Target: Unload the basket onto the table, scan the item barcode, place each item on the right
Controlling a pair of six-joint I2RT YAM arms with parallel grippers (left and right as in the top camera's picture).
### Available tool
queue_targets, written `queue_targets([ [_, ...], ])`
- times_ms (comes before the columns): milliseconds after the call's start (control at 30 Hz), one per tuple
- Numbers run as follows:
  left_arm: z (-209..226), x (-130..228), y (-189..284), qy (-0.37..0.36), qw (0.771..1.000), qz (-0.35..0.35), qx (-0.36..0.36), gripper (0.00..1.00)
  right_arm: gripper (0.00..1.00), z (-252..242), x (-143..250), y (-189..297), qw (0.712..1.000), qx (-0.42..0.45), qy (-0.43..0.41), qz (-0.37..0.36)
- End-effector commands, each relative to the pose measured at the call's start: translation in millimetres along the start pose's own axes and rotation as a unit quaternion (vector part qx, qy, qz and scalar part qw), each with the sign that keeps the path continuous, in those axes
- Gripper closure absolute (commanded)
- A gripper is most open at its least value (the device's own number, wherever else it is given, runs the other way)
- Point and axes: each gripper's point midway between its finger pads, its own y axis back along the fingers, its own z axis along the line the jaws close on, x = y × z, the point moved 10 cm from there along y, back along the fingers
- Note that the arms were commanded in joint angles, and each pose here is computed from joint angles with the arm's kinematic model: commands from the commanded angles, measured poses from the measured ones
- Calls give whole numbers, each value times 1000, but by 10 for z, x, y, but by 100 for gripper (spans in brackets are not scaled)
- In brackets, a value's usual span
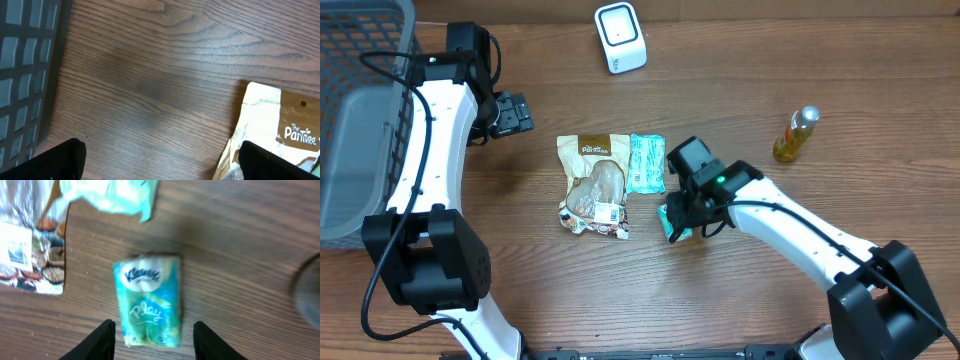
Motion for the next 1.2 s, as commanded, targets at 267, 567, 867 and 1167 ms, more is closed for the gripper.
queue_targets([
  [267, -35, -13, 107, -6, 1000, -18, 0, 0, 53, -176, 41, -8, 996, -61, -18, 58],
  [567, -36, -13, 107, -6, 1000, -18, 0, 0, 55, -40, 125, -377, 995, -56, 5, 83],
  [867, -35, -13, 107, -6, 1000, -18, 0, 0, 50, -53, 119, -413, 995, -47, 4, 83],
  [1167, -35, -13, 107, -6, 1000, -18, 0, 0, 49, -59, 174, -522, 996, -41, 10, 76],
])
